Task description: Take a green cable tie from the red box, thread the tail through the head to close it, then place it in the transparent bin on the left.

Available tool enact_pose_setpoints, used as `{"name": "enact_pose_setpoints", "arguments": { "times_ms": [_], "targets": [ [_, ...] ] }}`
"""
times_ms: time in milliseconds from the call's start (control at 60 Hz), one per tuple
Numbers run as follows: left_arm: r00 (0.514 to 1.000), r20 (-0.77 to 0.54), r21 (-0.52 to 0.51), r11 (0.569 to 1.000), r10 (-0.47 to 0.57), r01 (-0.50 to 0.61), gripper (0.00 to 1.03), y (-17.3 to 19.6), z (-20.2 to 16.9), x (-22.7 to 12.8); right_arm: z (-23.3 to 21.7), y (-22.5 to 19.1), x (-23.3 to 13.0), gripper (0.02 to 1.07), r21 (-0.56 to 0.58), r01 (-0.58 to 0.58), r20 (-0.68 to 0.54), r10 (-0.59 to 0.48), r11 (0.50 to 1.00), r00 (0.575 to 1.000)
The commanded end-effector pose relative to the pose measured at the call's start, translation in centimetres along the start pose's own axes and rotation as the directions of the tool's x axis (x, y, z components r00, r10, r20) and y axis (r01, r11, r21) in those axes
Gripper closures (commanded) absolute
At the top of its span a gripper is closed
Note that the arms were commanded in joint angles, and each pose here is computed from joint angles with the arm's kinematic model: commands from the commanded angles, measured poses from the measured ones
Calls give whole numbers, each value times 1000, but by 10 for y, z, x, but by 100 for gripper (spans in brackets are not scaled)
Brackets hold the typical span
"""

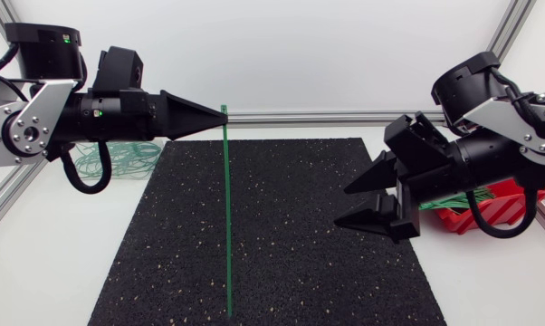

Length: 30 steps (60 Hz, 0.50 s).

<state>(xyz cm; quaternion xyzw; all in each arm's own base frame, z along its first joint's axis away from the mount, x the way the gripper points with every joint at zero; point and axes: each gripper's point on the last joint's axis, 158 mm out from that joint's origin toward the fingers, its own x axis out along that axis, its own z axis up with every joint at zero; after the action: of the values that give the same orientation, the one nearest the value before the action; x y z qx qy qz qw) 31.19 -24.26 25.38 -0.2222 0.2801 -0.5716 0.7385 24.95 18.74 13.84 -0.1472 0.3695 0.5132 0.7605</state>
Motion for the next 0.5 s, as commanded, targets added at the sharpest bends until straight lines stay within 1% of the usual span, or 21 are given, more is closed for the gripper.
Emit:
{"name": "enact_pose_setpoints", "arguments": {
  "times_ms": [0,50,100,150,217,267,317,383,483],
  "targets": [
    [1000,7,34,999,-5,4,99,2,11,-4,-5,6,2,7,-65,-11,-33,9,998,999],
    [1000,3,28,1000,-3,3,99,2,12,-4,-11,6,5,7,-77,-25,-48,21,997,999],
    [1000,-8,29,1000,1,-1,99,3,13,-3,-13,0,7,7,-107,-7,-42,2,994,999],
    [999,-34,27,1000,7,-6,99,4,11,-3,-15,-9,9,7,-186,41,-30,-47,982,998],
    [999,-52,21,1000,11,-10,99,6,11,-2,-10,-20,11,7,-248,104,-4,-109,963,994],
    [999,-53,18,1000,13,-12,99,7,11,-2,-13,-25,12,7,-319,125,-15,-137,939,990],
    [999,-52,18,1000,14,-13,99,8,12,-2,-15,-28,14,7,-365,135,-33,-157,921,987],
    [999,-52,18,1000,14,-13,99,9,13,-1,-21,-33,19,7,-444,152,-65,-201,883,977],
    [998,-53,15,1000,17,-17,99,11,15,-1,-23,-36,19,7,-507,155,-101,-237,848,966]
  ]
}}
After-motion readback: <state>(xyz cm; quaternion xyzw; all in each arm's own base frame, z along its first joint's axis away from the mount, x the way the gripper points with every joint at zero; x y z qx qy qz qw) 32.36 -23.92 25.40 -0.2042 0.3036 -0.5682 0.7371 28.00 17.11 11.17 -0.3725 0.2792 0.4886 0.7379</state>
